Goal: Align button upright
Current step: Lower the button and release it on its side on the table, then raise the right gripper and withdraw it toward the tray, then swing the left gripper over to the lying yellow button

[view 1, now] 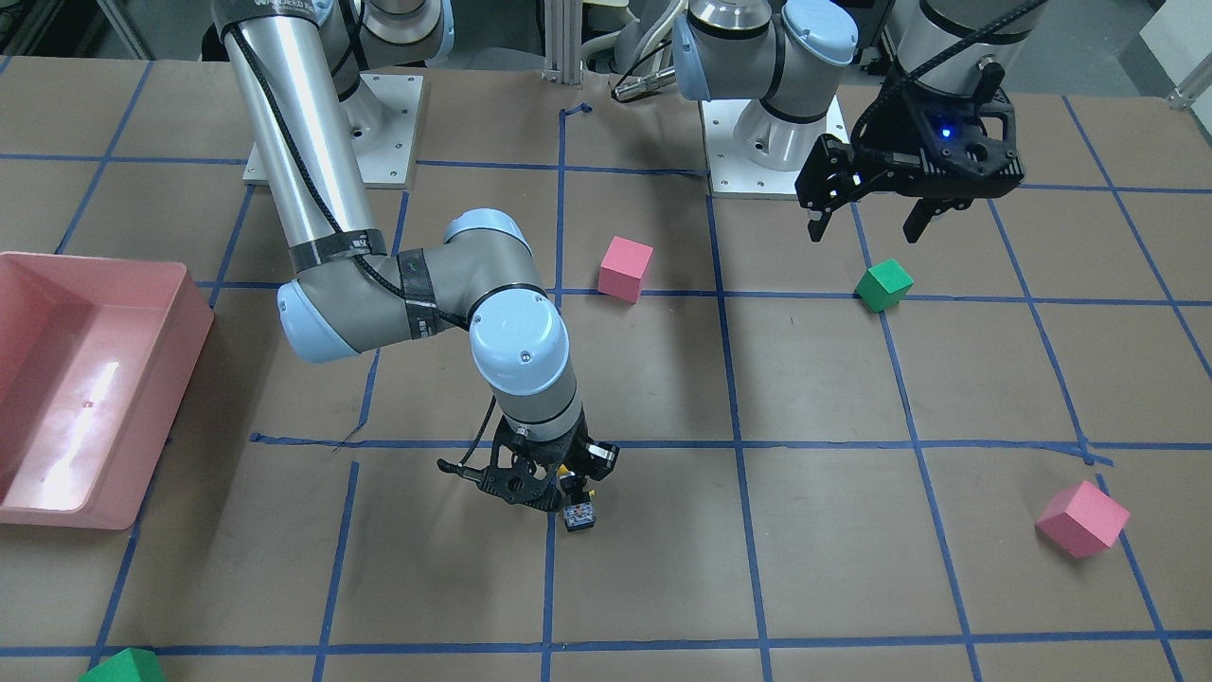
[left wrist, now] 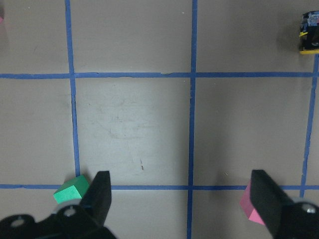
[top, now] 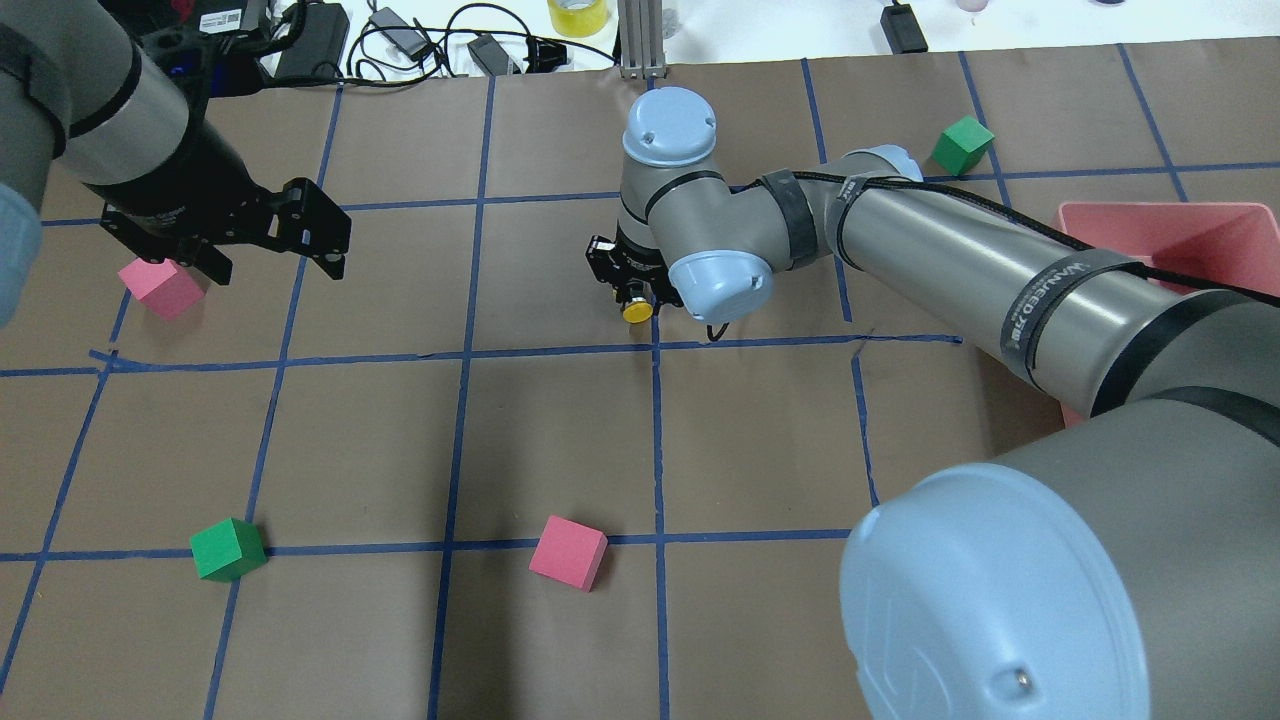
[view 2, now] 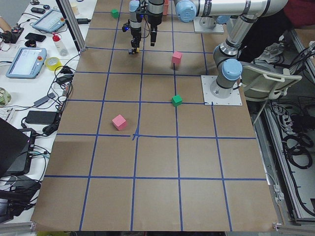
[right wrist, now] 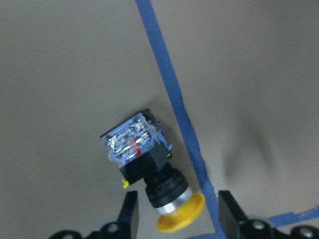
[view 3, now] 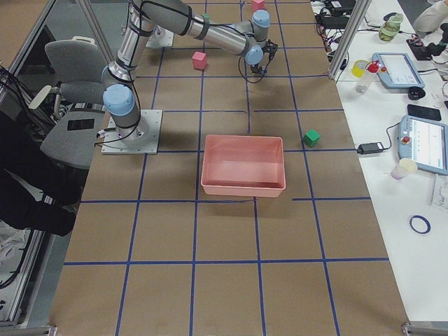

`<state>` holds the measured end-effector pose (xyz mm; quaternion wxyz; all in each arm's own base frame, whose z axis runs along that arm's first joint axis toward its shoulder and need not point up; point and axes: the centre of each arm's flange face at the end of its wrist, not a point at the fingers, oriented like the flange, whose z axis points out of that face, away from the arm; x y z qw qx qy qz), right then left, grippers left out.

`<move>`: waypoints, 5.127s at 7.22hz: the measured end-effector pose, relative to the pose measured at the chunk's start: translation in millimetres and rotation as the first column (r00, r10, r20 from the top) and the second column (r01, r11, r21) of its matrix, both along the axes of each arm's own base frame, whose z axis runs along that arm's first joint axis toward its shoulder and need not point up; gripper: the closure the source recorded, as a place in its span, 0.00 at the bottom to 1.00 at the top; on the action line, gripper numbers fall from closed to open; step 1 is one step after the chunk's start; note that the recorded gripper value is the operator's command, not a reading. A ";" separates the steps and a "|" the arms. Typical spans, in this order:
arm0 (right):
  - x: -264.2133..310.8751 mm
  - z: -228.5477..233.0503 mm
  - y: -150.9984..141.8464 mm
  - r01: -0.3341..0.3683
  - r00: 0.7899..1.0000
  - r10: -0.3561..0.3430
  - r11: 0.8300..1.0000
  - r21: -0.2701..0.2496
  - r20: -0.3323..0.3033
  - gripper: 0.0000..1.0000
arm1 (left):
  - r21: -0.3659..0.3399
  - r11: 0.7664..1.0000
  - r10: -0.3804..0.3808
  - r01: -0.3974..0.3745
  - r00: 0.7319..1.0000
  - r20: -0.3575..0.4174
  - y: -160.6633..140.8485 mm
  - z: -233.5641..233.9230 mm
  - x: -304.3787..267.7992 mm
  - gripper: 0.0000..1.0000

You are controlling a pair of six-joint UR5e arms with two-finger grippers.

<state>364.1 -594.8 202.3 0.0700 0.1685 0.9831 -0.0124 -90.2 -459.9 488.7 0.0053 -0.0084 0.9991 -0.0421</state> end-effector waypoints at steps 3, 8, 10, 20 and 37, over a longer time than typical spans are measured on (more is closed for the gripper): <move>-15.0 58.8 17.6 -0.041 0.999 0.041 0.999 0.004 -0.010 0.00 | 0.001 1.000 0.000 0.000 1.000 0.000 0.2 -0.2 0.0 0.00; -142.9 194.0 77.8 -0.203 0.974 0.216 0.964 0.171 -0.062 0.00 | 0.007 1.000 0.000 0.000 1.000 -0.001 3.4 -3.2 -0.3 0.00; -170.2 230.1 93.6 -0.272 0.959 0.281 0.951 0.148 -0.046 0.00 | 0.009 1.000 0.000 0.000 1.000 -0.001 5.3 -4.5 -0.5 0.00; -190.2 263.0 93.9 -0.332 0.938 0.339 0.939 0.088 -0.075 0.00 | 0.009 1.000 0.000 0.000 1.000 -0.001 6.1 -4.7 -0.6 0.00; -201.9 271.6 106.9 -0.427 0.881 0.439 0.898 0.108 -0.175 0.00 | -0.368 0.897 0.212 -0.245 0.969 -0.129 7.5 -266.7 -199.3 0.06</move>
